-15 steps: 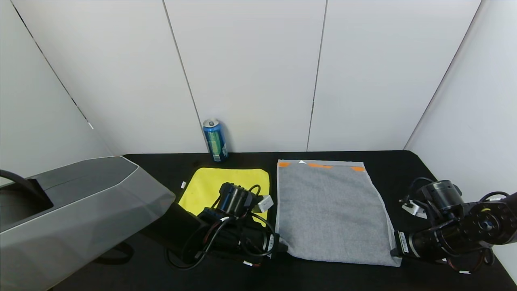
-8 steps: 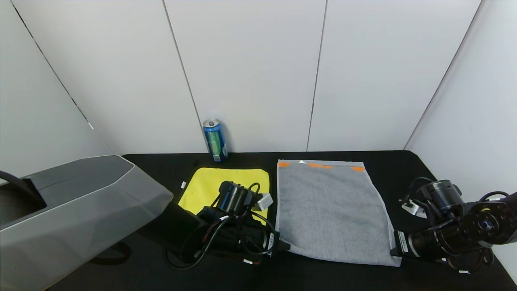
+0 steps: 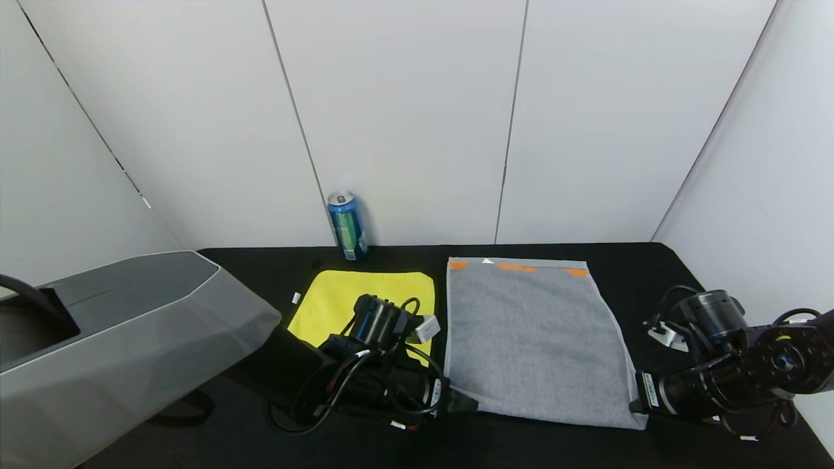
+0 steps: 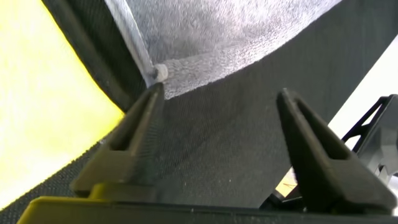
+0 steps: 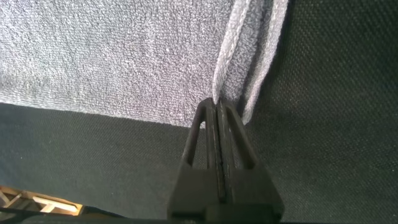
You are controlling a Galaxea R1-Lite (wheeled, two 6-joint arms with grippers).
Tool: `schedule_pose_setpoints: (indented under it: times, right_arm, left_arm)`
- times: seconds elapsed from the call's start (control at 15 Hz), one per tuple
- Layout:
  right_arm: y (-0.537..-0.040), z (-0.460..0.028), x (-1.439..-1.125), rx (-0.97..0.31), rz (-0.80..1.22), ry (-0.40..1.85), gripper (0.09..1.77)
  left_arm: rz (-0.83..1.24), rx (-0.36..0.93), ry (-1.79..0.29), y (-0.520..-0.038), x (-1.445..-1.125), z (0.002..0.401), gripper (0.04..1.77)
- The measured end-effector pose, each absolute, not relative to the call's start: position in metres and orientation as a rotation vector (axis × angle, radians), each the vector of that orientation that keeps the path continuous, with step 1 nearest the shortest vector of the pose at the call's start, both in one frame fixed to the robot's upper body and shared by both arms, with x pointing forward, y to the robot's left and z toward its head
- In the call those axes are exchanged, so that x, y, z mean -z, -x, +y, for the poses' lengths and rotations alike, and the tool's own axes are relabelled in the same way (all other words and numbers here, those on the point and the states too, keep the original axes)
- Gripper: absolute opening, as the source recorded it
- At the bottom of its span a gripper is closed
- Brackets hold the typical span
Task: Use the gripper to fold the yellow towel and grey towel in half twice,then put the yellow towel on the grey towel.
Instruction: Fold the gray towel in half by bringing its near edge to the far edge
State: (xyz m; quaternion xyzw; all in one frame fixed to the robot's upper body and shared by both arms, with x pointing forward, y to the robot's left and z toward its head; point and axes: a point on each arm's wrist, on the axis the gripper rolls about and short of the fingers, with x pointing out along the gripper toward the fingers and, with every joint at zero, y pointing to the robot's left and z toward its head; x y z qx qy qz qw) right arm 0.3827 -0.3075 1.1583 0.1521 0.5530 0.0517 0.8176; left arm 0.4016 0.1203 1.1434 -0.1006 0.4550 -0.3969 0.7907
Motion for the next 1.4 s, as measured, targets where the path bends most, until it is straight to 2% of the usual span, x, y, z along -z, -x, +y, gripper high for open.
schedule_pose_setpoints:
  times: [0.47, 1.13, 1.2, 1.4]
  right_arm:
    - [-0.382, -0.309, -1.158, -0.106, 1.179, -0.327, 0.11]
    - [-0.382, -0.309, -1.158, -0.104, 1.181, -0.326, 0.11]
    - [-0.382, -0.309, -1.158, -0.104, 1.181, -0.327, 0.11]
    - [-0.382, -0.309, -1.158, -0.105, 1.182, -0.326, 0.11]
  left_arm:
    - [1.028, 0.851, 0.198, -0.396, -1.142, 0.121, 1.54]
    - [1.011, 0.895, 0.164, -0.396, -1.138, 0.11, 1.67]
    - [1.013, 0.895, 0.163, -0.397, -1.137, 0.11, 1.64]
    - [1.016, 0.888, 0.163, -0.398, -1.134, 0.111, 1.14]
